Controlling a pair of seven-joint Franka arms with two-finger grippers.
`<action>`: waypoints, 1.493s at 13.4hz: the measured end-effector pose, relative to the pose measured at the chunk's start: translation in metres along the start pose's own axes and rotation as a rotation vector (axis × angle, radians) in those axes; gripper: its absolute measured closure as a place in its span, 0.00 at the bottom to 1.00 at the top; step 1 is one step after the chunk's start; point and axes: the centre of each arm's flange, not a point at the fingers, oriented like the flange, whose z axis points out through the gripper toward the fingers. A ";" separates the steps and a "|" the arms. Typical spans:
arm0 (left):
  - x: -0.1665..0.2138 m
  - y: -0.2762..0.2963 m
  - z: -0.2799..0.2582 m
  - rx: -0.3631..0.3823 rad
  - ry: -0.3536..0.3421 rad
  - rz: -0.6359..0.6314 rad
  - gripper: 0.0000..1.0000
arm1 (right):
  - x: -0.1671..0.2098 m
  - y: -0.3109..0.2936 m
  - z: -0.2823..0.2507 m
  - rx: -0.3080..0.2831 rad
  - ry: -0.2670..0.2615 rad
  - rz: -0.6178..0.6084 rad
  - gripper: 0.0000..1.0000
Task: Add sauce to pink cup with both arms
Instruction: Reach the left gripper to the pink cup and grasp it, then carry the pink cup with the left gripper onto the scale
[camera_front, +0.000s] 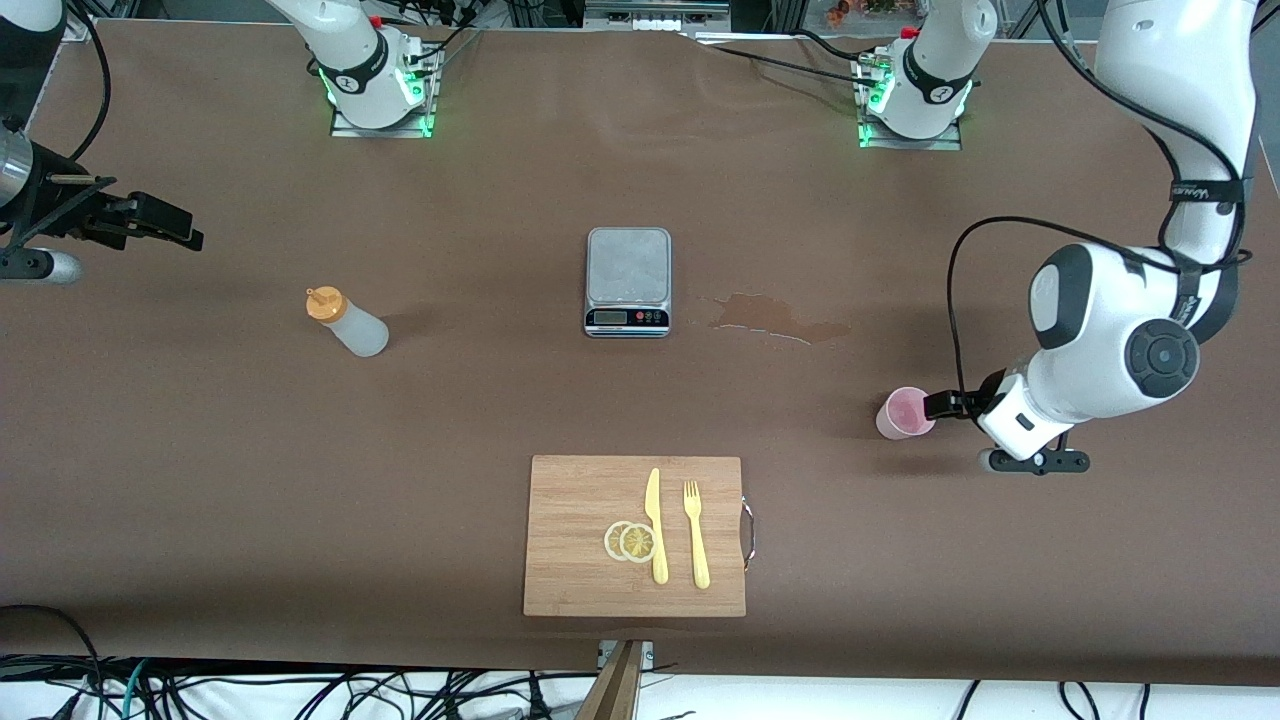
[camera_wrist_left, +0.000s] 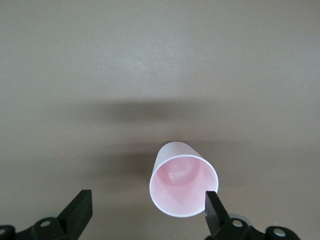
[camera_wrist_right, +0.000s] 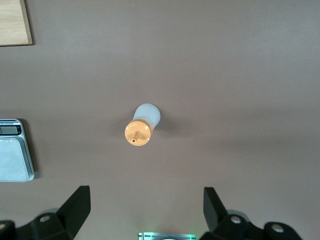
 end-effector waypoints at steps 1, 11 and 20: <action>0.001 0.001 0.006 0.001 -0.004 0.002 0.00 | 0.000 0.000 0.000 0.000 0.000 0.000 0.00; -0.012 -0.013 0.056 0.031 -0.011 0.000 0.07 | 0.000 0.000 0.000 0.000 0.000 0.000 0.00; -0.016 -0.002 0.061 0.033 -0.018 -0.007 0.57 | 0.000 0.000 0.000 0.000 0.000 0.000 0.00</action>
